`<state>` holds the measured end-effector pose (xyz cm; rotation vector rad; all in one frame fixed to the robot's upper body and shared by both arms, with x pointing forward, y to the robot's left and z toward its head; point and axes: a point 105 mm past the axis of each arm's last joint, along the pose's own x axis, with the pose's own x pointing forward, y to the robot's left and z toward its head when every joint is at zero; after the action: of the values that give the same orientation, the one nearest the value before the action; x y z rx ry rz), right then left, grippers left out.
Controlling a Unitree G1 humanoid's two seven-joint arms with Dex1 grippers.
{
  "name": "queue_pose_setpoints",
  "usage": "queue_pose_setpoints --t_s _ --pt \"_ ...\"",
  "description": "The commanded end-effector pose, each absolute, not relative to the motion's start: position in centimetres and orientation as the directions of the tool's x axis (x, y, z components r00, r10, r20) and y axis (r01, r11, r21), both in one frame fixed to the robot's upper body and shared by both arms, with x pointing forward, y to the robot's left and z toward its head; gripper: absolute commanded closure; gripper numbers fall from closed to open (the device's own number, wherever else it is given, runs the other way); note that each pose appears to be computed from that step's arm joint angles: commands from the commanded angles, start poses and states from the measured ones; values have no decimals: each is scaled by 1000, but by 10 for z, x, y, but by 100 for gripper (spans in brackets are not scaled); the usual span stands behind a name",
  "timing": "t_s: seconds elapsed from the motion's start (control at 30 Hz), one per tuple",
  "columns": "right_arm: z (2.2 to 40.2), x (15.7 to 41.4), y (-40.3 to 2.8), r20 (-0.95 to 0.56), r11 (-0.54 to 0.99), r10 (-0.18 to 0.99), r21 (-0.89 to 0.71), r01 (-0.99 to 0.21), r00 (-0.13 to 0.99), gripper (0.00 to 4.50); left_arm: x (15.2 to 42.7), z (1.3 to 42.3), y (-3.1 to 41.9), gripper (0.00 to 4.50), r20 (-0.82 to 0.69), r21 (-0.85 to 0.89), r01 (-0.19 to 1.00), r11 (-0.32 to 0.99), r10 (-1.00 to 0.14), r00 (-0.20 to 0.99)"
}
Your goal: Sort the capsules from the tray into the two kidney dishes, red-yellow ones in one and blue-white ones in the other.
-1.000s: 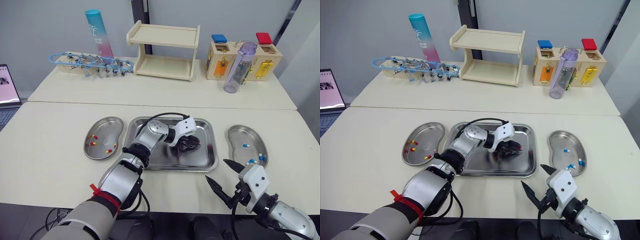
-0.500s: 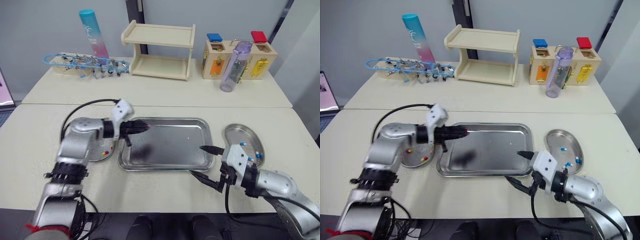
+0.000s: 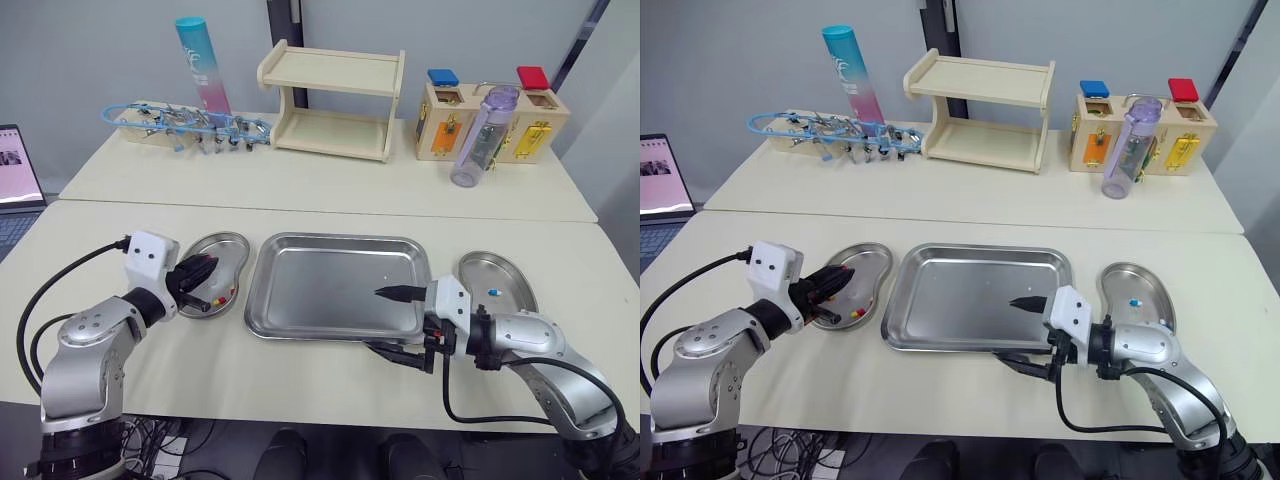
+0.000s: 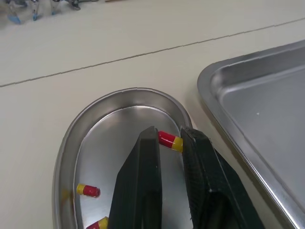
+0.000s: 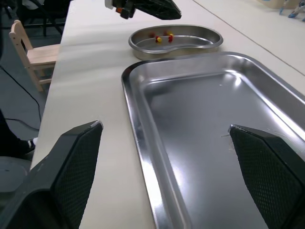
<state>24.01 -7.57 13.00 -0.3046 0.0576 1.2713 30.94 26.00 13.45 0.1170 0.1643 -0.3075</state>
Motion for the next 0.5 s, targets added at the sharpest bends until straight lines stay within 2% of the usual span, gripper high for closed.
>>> queue_pose_setpoints --t_s 0.03,0.3,0.5 --pt "140 237 -73 -176 245 942 -223 -943 286 0 311 150 268 259 -110 114 281 953 -269 957" --pt "139 238 -76 -174 267 934 -240 -933 312 0 315 155 273 3 -71 138 260 956 -253 965" --pt "146 240 -85 -166 301 921 -273 -914 353 0 303 183 279 3 24 129 292 948 -298 954"
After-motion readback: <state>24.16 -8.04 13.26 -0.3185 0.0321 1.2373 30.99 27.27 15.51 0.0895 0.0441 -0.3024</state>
